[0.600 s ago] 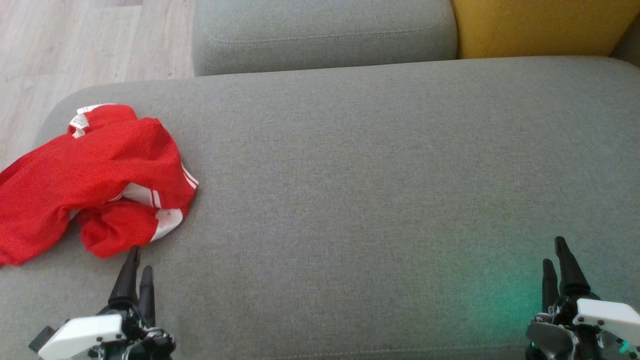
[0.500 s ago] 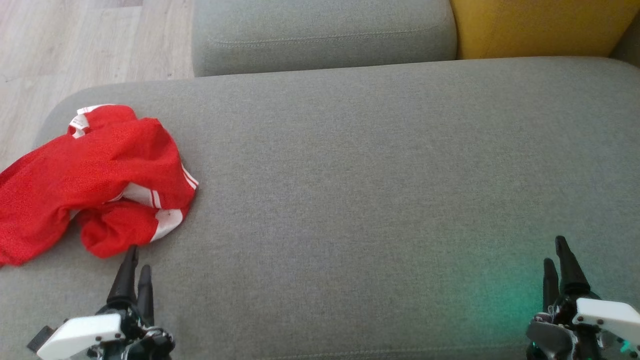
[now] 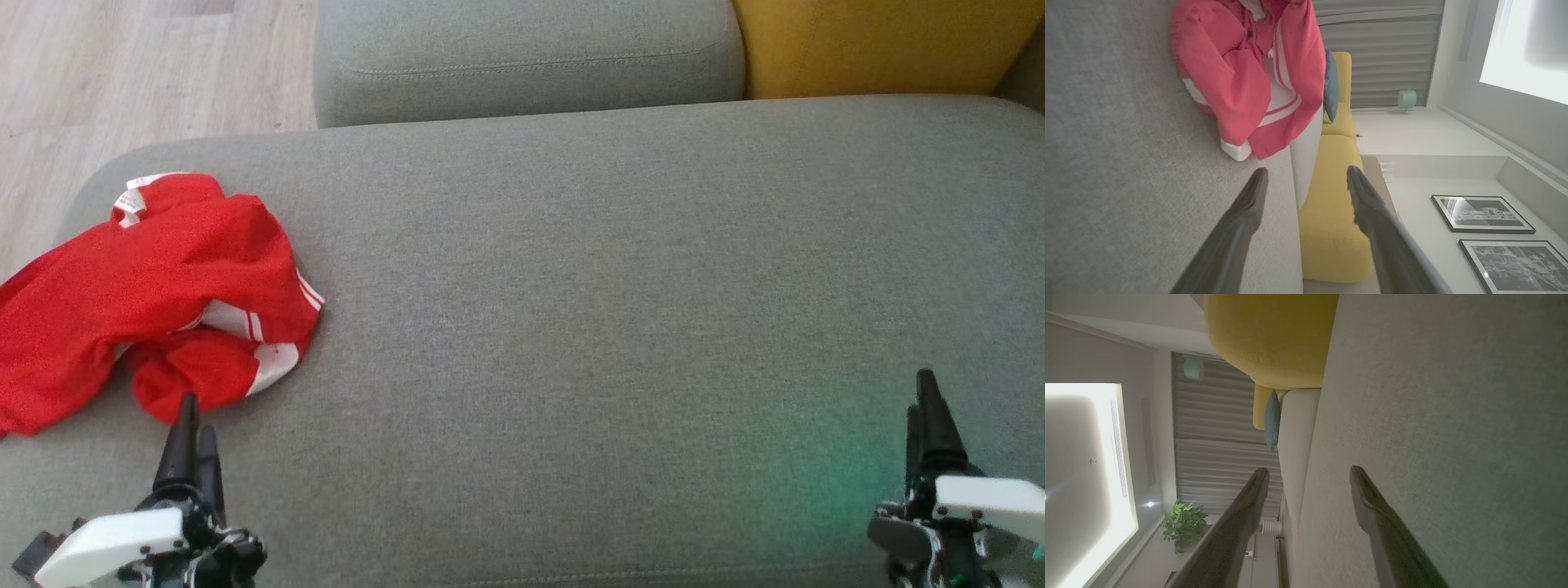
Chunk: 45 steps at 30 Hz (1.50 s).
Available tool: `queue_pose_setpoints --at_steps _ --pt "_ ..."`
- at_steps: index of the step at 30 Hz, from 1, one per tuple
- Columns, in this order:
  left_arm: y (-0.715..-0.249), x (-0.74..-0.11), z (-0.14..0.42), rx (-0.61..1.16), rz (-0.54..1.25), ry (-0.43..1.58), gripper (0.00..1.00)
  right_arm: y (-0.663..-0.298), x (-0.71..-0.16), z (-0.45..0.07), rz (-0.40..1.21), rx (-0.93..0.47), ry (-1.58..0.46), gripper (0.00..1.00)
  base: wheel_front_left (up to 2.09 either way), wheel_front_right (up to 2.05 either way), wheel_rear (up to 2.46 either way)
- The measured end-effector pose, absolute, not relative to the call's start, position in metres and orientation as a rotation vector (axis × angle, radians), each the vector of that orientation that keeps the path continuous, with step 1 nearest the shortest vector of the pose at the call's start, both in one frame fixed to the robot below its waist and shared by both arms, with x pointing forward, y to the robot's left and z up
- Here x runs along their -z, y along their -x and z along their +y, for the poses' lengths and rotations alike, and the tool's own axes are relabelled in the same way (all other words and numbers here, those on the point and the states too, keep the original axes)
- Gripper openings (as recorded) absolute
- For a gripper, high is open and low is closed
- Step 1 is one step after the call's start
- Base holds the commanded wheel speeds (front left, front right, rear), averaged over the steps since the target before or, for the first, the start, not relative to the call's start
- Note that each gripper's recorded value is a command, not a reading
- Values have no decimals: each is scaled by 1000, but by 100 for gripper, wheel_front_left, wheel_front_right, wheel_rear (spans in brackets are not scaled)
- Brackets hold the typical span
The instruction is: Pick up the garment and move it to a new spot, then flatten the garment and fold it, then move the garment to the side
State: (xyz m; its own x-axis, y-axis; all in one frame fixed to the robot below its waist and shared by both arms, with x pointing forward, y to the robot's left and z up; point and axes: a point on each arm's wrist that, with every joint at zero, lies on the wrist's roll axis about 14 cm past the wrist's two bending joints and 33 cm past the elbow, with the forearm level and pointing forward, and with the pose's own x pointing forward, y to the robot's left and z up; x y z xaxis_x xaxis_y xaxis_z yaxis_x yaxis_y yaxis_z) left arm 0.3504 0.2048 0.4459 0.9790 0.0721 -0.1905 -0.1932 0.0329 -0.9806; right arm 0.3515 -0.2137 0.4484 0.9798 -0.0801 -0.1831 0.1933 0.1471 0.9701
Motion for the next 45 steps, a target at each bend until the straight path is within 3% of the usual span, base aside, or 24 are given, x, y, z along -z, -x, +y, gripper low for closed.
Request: queue_pose_setpoints --at_steps 18,45 --pt "-360 -486 215 -147 -17 1327 100 -369 -500 -194 17 26 -938 100 0 0 0" --pt "-366 -513 154 20 15 696 100 -369 -521 -163 -35 -90 -466 100 0 0 0"
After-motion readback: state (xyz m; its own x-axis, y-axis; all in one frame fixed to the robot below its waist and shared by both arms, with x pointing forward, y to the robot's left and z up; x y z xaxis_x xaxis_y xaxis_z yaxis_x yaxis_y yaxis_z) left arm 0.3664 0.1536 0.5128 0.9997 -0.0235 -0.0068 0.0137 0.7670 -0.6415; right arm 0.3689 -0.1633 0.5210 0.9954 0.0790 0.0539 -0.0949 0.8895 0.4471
